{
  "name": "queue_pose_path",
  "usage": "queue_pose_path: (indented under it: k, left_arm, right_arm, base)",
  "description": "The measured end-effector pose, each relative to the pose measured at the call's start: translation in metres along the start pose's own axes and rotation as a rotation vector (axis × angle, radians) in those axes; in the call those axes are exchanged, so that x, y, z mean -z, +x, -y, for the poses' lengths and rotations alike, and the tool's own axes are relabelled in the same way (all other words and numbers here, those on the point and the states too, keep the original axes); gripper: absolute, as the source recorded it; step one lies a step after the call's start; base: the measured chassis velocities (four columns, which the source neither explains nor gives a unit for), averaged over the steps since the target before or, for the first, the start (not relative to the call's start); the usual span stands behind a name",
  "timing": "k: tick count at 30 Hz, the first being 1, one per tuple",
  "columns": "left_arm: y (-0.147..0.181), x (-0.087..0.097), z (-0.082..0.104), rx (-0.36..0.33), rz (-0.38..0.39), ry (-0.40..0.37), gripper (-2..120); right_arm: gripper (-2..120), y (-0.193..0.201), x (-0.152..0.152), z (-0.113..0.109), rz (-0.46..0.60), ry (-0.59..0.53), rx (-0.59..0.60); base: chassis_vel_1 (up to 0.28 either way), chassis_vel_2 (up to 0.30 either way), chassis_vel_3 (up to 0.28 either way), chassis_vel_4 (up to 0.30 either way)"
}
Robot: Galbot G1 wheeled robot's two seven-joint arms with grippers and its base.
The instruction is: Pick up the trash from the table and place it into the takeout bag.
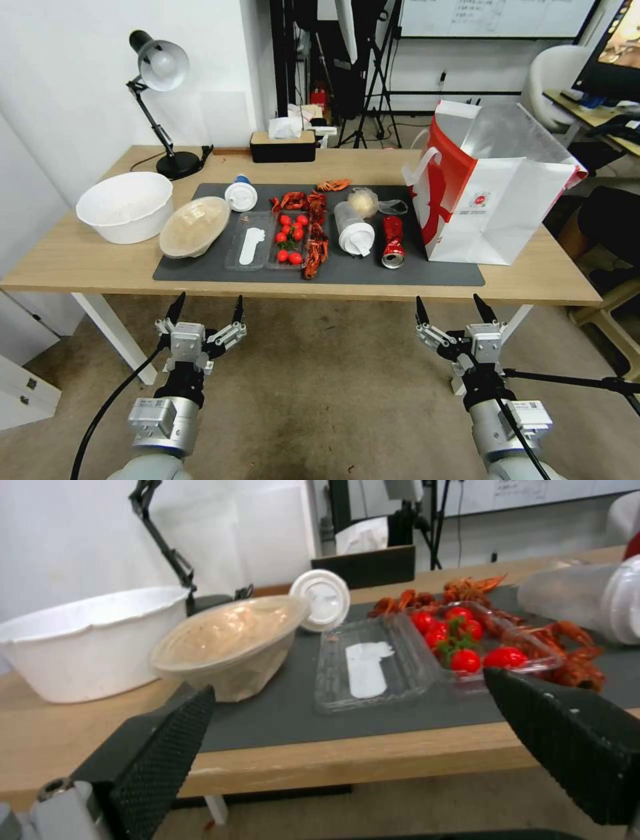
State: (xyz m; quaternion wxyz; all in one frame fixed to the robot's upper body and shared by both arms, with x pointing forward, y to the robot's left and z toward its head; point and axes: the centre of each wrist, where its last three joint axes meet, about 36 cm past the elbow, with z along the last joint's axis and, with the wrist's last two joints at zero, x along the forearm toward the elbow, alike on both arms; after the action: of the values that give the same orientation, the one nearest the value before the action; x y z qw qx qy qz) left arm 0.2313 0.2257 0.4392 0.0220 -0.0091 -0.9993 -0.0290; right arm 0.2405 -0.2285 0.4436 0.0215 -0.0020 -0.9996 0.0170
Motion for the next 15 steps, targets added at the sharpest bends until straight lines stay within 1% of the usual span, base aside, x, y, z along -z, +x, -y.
queue_pose_path:
  k: [3, 5, 6, 8, 9, 10, 12, 15]
  left_arm:
    - [-0.003, 0.006, -0.003, 0.010, -0.023, 0.015, 100]
    - [-0.008, 0.018, -0.008, 0.026, -0.065, 0.042, 100]
    - [-0.008, 0.018, -0.008, 0.026, -0.065, 0.042, 100]
    - [-0.013, 0.030, -0.014, 0.039, -0.111, 0.073, 100]
    - [-0.015, 0.036, -0.016, 0.043, -0.129, 0.087, 100]
    - [-0.015, 0.036, -0.016, 0.043, -0.129, 0.087, 100]
    - [-0.016, 0.044, -0.020, 0.051, -0.148, 0.109, 100]
    - [-0.015, 0.046, -0.020, 0.053, -0.148, 0.112, 100]
  right_arm:
    - [100, -0.009, 0.009, 0.004, -0.014, -0.028, -0.021]
    - [100, -0.021, 0.023, 0.011, -0.035, -0.070, -0.047]
    - [100, -0.021, 0.023, 0.011, -0.035, -0.070, -0.047]
    - [100, -0.034, 0.040, 0.018, -0.058, -0.115, -0.067]
    - [100, -0.037, 0.044, 0.019, -0.048, -0.132, -0.068]
    - [100, -0.037, 0.044, 0.019, -0.048, -0.132, -0.068]
    - [100, -0.039, 0.046, 0.019, -0.039, -0.155, -0.067]
    - [100, -0.040, 0.046, 0.018, -0.038, -0.159, -0.066]
  base:
    - [0.000, 0.000, 0.000, 0.000]
    - [0.000, 0.000, 0.000, 0.000]
    - [0.000, 0.000, 0.000, 0.000]
    - [0.000, 0.000, 0.000, 0.000]
    - [0.000, 0.000, 0.000, 0.000]
    - [0.000, 0.000, 0.000, 0.000]
    - [0.000, 0.000, 0.000, 0.000]
    - [0.000, 0.000, 0.000, 0.000]
